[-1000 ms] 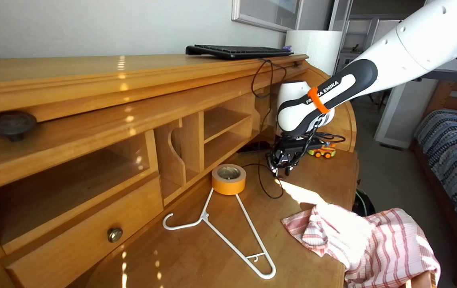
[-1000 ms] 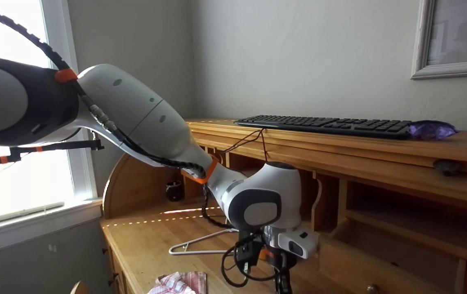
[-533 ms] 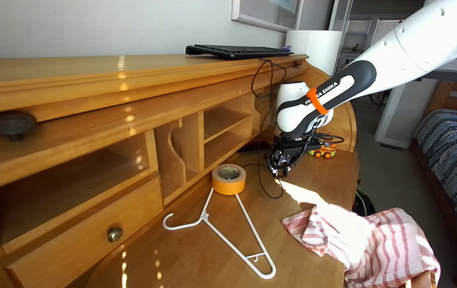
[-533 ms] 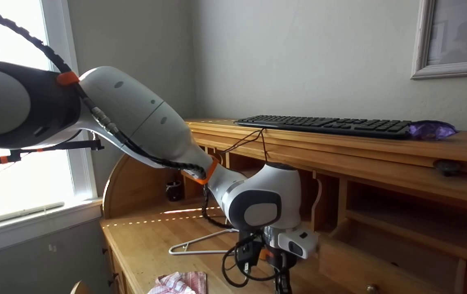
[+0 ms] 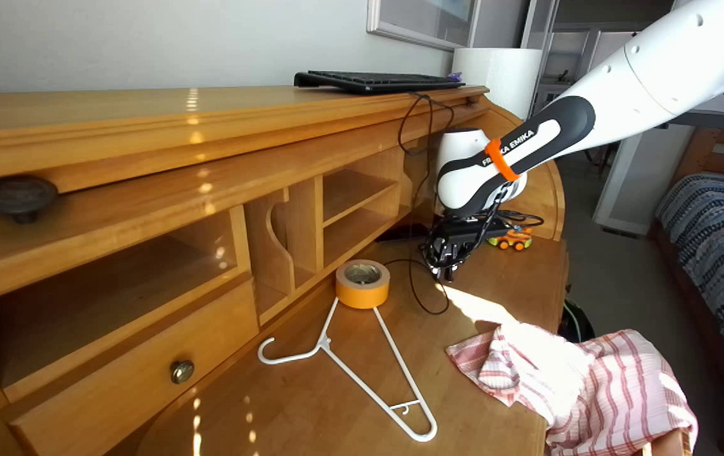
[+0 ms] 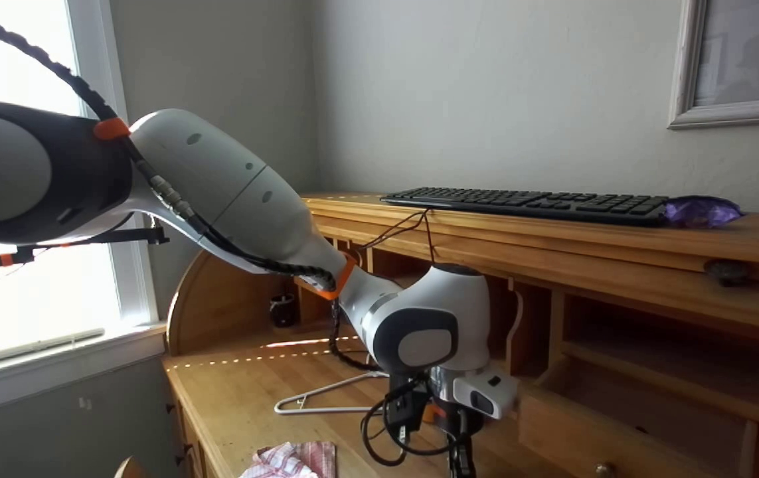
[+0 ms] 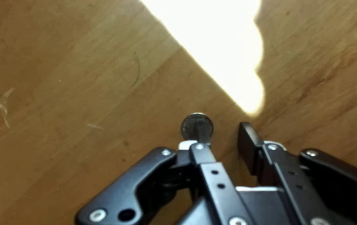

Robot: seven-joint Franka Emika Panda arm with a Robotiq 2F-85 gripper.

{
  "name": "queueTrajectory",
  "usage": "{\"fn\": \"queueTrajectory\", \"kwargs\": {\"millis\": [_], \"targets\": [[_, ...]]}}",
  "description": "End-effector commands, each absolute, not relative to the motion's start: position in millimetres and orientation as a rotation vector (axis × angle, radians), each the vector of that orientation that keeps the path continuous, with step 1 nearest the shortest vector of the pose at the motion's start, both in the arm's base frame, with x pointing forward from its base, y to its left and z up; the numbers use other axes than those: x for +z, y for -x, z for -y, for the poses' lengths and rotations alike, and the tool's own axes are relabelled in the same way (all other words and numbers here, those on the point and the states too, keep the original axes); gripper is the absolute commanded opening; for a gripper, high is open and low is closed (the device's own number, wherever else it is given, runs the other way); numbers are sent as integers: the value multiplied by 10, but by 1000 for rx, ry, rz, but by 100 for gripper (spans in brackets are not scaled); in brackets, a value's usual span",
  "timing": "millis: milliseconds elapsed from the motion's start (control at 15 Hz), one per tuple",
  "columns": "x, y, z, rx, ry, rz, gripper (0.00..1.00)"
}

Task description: Put the coin in the open drawer on the right.

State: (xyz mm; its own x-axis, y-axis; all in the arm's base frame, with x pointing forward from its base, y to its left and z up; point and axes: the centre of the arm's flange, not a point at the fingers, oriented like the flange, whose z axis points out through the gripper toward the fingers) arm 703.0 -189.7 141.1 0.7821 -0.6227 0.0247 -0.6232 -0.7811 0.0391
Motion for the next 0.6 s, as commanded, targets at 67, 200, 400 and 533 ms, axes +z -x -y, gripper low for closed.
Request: {"fn": "queueTrajectory", "kwargs": {"millis": [67, 200, 400, 533], "targets": [[1307, -7032, 1934, 8, -2938, 1017, 47], [1317, -7025, 1929, 6, -2938, 1018, 57], [1400, -7029, 1884, 11, -2938, 1024, 69], [1452, -7029, 1850, 18, -2945, 1019, 71]]}}
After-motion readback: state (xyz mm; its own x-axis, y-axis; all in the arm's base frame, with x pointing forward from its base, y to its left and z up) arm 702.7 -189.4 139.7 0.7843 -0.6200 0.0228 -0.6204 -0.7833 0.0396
